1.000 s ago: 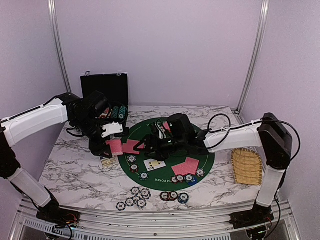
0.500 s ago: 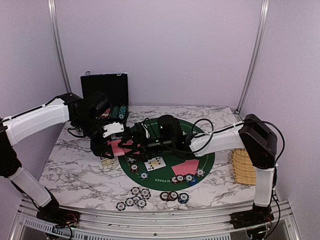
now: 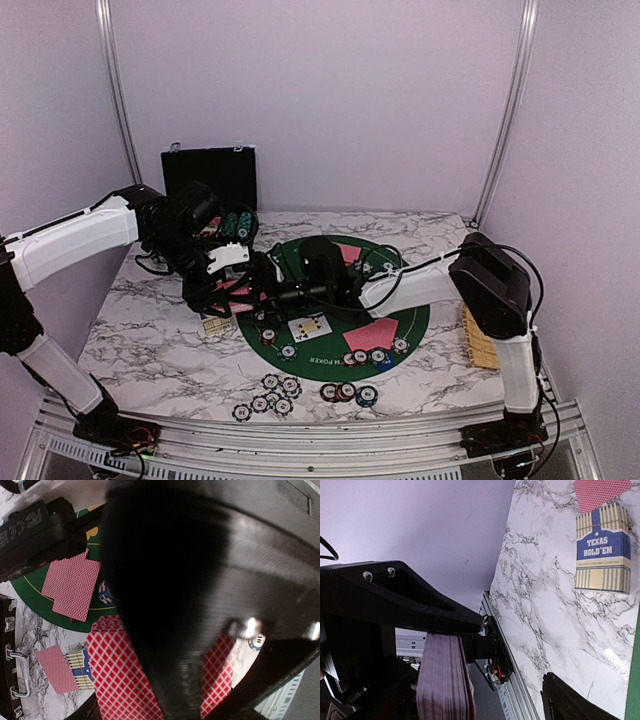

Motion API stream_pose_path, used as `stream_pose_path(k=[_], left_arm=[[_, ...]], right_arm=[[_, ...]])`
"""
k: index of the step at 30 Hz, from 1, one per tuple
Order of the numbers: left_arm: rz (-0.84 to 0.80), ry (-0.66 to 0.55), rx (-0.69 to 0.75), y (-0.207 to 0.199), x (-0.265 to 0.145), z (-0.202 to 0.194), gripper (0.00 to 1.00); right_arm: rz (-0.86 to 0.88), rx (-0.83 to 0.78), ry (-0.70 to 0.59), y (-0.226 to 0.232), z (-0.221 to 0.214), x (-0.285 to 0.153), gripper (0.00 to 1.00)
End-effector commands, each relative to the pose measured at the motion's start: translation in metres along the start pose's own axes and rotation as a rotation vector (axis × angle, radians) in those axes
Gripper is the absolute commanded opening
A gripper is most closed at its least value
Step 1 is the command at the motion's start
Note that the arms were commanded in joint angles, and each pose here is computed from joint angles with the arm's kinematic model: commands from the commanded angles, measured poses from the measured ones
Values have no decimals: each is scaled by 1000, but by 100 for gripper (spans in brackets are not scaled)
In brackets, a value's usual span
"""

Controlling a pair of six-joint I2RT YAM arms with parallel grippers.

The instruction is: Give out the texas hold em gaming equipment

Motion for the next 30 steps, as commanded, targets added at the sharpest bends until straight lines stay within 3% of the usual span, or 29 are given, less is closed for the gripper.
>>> stream_pose_path(k=[1, 11, 30], left_arm=[[-41, -37, 25, -8, -8, 2, 0], [-48, -12, 42, -11, -8, -4, 0], [-22, 0, 55, -10, -10, -7, 0]], right_arm=[[67, -15, -8, 13, 8, 11, 88], [31, 30, 13, 1, 13, 12, 81], [-67, 32, -2, -11, 18, -22, 55]])
Point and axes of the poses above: each gripper's point midway between its finger pads, its own x axis out along the fingers, its own y axis along the line the jaws close on, z = x × y, the point moved 8 cm from there along -x, back along the fingers, and after that the axes turned 5 degrees about -x, right-handed, at the moved point
